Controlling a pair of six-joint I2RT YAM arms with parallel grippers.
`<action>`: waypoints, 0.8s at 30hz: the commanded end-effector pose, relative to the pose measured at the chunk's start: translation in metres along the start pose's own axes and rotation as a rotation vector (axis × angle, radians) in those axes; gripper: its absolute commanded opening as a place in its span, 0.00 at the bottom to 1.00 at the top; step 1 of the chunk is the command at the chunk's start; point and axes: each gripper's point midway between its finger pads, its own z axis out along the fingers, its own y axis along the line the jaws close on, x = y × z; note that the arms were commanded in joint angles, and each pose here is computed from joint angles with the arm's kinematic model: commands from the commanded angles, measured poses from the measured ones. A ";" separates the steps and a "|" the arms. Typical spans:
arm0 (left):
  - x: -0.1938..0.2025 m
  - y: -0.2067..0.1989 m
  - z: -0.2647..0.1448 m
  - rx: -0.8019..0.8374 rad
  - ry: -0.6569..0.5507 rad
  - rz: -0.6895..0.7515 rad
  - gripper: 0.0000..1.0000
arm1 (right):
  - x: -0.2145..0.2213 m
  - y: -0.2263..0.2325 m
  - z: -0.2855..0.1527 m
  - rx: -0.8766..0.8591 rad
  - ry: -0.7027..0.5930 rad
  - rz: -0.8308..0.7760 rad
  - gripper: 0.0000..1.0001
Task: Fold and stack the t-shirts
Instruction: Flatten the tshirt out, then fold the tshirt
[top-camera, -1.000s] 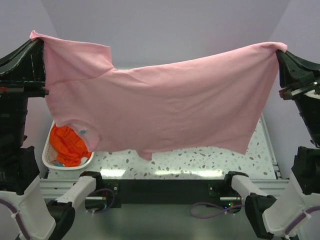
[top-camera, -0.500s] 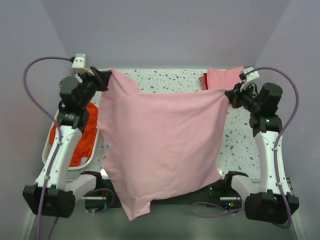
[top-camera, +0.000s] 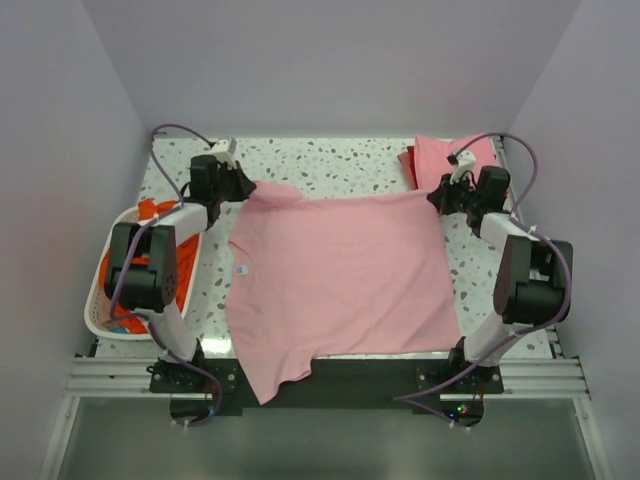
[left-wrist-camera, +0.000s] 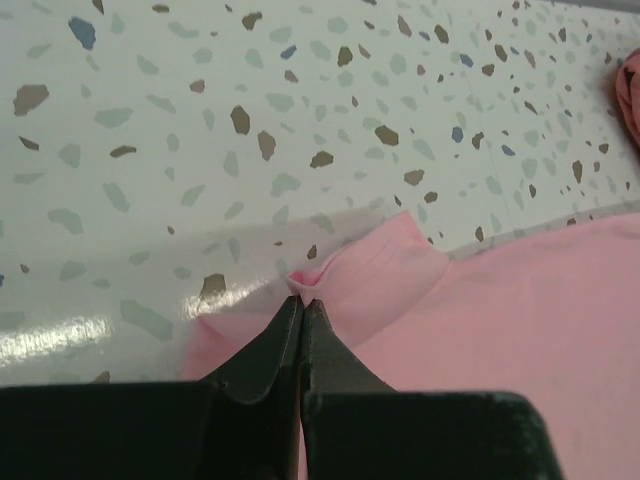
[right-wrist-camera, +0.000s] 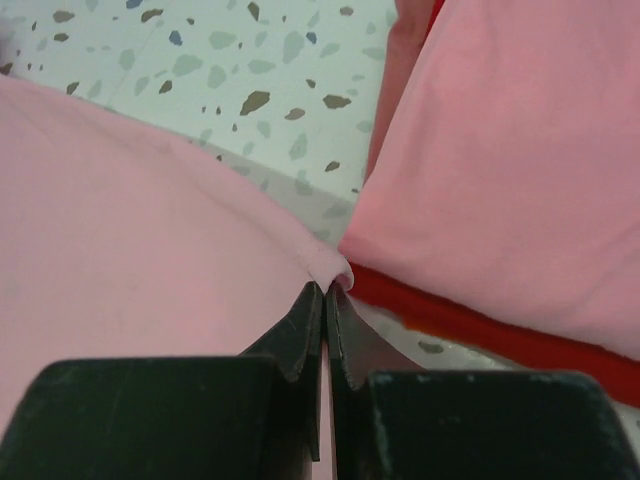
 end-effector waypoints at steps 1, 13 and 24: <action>-0.084 -0.009 0.000 0.022 -0.223 0.097 0.00 | -0.082 -0.017 0.003 0.051 -0.207 -0.135 0.00; -0.075 -0.038 -0.026 0.165 -0.182 0.181 0.00 | -0.073 -0.002 -0.011 0.022 -0.196 -0.160 0.00; -0.058 -0.052 -0.071 0.177 -0.152 0.187 0.00 | -0.045 0.004 -0.028 0.033 -0.162 -0.183 0.00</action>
